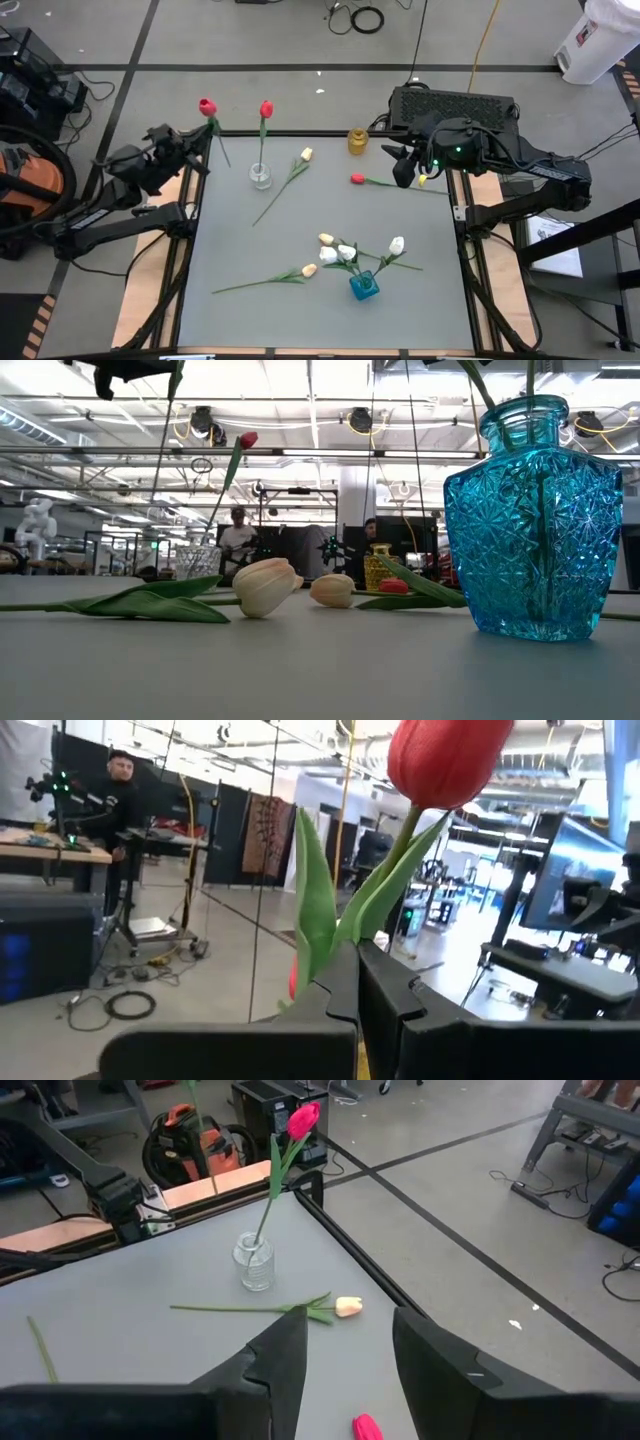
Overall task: Sort flowers into vase by color
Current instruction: Put the left red tulip into the transparent vase
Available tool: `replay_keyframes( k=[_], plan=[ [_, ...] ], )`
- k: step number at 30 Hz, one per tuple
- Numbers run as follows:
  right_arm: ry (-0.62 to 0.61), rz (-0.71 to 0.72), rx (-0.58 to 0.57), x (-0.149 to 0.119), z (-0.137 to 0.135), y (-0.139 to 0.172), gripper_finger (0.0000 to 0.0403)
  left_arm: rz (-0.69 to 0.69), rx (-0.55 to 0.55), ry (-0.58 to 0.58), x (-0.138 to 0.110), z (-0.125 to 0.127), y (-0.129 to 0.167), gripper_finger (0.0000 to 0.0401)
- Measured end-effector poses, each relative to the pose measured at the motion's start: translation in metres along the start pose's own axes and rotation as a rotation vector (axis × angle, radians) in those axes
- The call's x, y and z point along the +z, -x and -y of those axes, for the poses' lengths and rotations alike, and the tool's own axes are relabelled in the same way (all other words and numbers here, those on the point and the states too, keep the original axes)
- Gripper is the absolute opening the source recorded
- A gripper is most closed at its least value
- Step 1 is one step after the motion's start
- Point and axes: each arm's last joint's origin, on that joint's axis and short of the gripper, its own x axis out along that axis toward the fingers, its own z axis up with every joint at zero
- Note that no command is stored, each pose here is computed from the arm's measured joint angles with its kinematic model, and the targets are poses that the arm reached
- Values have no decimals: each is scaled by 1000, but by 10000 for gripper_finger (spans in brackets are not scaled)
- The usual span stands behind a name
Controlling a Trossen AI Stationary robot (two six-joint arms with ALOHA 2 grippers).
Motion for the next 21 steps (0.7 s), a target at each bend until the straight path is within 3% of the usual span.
replay_keyframes(
  k=[9,21],
  plan=[
    [2,0,-1,0,0,0,141,-6,0,44,-3,3,-10,0],
    [7,0,-1,0,0,0,141,-35,-50,59,-17,15,-52,0]
  ],
)
